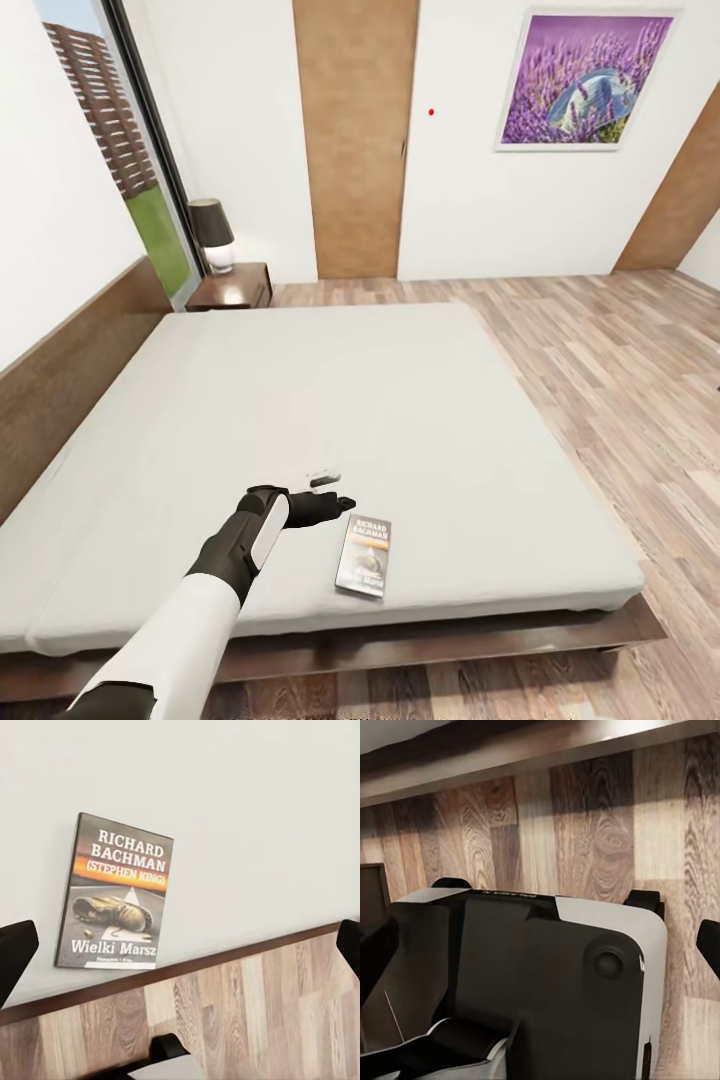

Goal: In the bedroom, move the book from the bed onto either nightstand, and place the two sandals side by side next to the bed.

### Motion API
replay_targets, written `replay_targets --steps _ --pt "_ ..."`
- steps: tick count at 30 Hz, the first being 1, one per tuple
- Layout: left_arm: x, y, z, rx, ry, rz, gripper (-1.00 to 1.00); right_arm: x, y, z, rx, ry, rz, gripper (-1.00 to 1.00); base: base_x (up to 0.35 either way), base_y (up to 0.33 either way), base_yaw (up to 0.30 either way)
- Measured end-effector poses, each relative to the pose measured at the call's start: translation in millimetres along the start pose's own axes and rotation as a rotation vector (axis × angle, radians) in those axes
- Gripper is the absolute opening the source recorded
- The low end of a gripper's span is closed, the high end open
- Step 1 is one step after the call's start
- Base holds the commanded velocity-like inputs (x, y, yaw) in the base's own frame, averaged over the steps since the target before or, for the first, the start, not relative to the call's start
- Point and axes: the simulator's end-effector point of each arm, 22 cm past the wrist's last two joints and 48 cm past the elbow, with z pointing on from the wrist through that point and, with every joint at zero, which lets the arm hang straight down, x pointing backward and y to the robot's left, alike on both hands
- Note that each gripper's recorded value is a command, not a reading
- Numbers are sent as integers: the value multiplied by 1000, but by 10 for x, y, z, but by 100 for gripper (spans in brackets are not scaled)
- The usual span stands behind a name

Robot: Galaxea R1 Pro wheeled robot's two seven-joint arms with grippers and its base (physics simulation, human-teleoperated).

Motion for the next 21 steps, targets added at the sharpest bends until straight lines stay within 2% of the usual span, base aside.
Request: replay_targets --steps 21 --pt "128 89 128 -5 29 -15 100 128 -38 37 5 29 15 100 0 0 0"
